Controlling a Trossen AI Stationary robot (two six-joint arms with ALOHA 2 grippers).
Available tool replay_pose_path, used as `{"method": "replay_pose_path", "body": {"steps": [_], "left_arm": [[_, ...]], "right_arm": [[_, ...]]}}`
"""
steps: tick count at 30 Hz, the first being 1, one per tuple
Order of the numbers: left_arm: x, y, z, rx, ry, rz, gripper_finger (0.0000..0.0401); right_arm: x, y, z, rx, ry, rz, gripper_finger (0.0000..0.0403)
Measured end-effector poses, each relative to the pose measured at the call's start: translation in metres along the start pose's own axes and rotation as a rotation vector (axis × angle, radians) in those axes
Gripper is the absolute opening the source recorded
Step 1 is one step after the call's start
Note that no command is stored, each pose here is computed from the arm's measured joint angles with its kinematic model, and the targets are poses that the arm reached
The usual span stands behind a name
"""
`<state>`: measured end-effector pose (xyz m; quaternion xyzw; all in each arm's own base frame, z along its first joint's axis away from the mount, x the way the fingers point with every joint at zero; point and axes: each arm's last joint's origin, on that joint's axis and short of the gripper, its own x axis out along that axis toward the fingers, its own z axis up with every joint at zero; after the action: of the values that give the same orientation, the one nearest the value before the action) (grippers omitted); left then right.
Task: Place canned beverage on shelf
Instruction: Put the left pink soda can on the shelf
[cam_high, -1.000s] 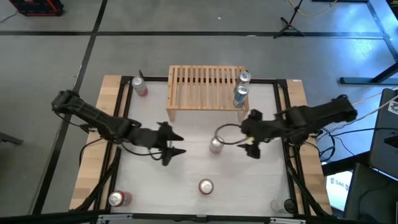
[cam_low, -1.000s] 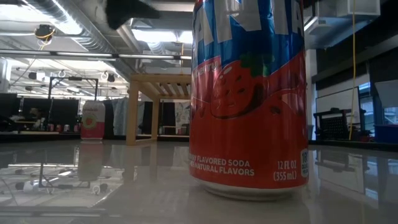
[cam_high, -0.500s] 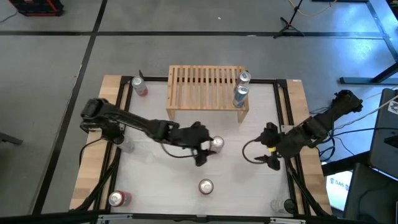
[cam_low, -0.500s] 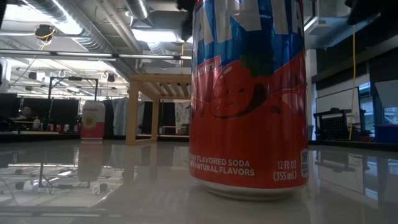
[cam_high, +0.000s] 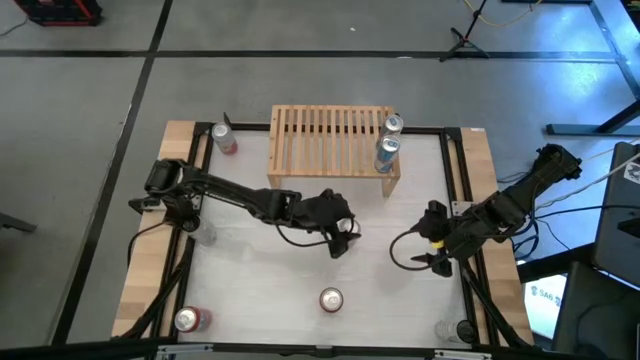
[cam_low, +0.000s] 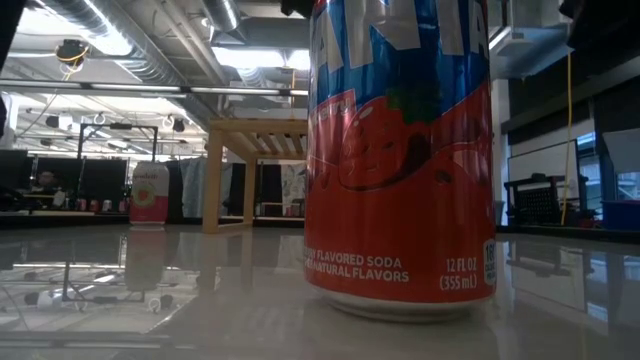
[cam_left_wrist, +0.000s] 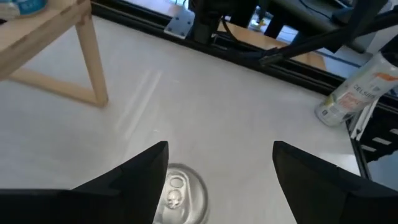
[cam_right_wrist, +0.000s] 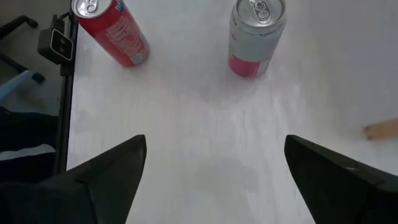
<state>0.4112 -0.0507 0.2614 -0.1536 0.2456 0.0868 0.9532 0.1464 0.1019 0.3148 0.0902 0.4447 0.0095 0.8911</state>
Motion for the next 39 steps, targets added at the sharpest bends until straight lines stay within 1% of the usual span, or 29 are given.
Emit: {"method": "replay_pose_path", "body": {"steps": [3, 9, 11, 14, 15, 18, 21, 23, 26, 28, 31, 34, 36, 39], "left_arm": [[0.001, 0.006, 0.002, -0.029, 0.018, -0.014, 0.0304], [0.006, 0.011, 0.0, -0.022, 0.025, 0.015, 0.0381], [0.006, 0.009, -0.001, -0.019, 0.026, 0.014, 0.0395], [0.004, 0.004, 0.0, -0.064, 0.0, -0.005, 0.0395], [0.004, 0.001, 0.0, -0.075, -0.012, 0.005, 0.0394], [0.006, -0.002, -0.005, -0.1, -0.044, 0.089, 0.0392], [0.008, 0.003, -0.008, -0.141, -0.013, 0.103, 0.0392], [0.008, 0.002, -0.008, -0.107, -0.01, 0.086, 0.0392], [0.008, 0.0, -0.017, 0.051, 0.027, 0.059, 0.0392], [0.01, 0.003, -0.026, 0.097, 0.06, 0.063, 0.0392], [0.014, 0.014, -0.036, 0.096, 0.045, 0.068, 0.0392], [0.019, 0.022, -0.044, 0.078, 0.004, 0.017, 0.0392], [0.02, 0.024, -0.046, 0.086, -0.039, -0.008, 0.0392], [0.021, 0.034, -0.057, 0.097, -0.037, 0.025, 0.0392]], "right_arm": [[0.0, 0.0, 0.0, -0.016, 0.001, -0.001, 0.037], [0.0, -0.001, 0.0, -0.036, 0.002, -0.011, 0.037], [0.0, -0.001, -0.001, -0.037, 0.003, -0.013, 0.037], [0.0, -0.001, -0.001, -0.038, 0.009, -0.018, 0.037], [0.0, -0.001, -0.001, -0.038, 0.01, -0.018, 0.037], [0.0, -0.002, -0.002, -0.039, 0.014, -0.02, 0.037], [0.0, -0.002, -0.002, -0.038, 0.021, -0.013, 0.037], [0.0, -0.001, -0.002, -0.038, 0.027, -0.008, 0.037], [0.0, -0.001, -0.002, -0.038, 0.032, -0.002, 0.037], [0.0, -0.001, -0.002, -0.037, 0.035, 0.004, 0.037], [0.0, -0.001, -0.003, -0.022, 0.042, 0.011, 0.037], [0.0, -0.001, -0.003, -0.012, 0.042, 0.011, 0.037], [0.0, -0.001, -0.003, -0.008, 0.042, 0.011, 0.037], [0.0, -0.001, -0.002, 0.0, 0.042, 0.011, 0.037]]}}
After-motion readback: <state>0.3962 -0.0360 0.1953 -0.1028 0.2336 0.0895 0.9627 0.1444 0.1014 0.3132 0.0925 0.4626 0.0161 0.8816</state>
